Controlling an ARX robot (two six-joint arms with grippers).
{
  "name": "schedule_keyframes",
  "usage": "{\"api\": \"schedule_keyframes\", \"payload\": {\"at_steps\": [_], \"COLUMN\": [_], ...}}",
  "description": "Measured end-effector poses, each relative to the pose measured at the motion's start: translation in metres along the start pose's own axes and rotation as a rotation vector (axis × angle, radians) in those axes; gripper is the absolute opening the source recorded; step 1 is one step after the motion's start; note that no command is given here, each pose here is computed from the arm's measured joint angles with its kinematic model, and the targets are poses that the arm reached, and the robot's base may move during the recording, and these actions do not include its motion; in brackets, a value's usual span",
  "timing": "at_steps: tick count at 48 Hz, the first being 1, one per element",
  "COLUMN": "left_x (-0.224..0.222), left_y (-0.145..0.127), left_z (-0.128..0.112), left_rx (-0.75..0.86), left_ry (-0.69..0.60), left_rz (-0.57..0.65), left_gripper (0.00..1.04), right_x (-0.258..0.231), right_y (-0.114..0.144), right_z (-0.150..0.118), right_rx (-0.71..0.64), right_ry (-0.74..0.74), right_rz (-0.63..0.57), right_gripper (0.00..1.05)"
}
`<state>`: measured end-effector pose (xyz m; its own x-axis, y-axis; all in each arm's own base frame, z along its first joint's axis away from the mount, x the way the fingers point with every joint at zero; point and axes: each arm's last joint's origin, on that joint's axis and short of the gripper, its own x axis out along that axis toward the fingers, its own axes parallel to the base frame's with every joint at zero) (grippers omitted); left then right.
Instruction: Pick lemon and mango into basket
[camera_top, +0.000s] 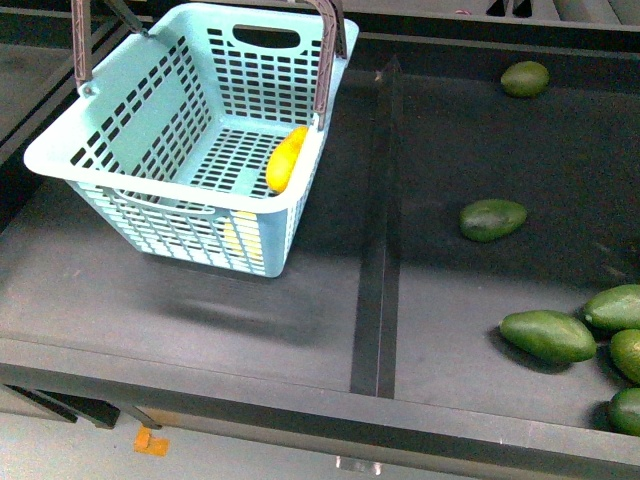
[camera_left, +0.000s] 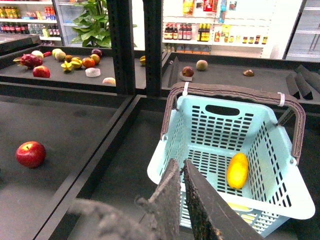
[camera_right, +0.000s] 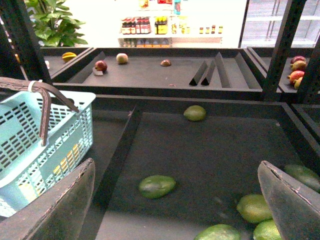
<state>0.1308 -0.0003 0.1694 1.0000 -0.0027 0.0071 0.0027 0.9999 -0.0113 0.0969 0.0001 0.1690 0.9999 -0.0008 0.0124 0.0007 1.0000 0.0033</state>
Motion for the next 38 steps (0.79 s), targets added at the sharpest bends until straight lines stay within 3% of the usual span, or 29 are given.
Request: {"api": "schedule_keyframes", "payload": {"at_steps": [38], "left_x": [-0.033], "left_y": [0.0], "left_z": [-0.001], "left_rx": [0.0], "left_ry": [-0.002], "left_rz": [0.0], "left_gripper": [0.04], "right_x": [0.0], "right_y": [0.0], "right_z": [0.0], "right_rx": [0.0], "right_ry": [0.0], "right_rz": [0.0], "right_gripper": [0.96]}}
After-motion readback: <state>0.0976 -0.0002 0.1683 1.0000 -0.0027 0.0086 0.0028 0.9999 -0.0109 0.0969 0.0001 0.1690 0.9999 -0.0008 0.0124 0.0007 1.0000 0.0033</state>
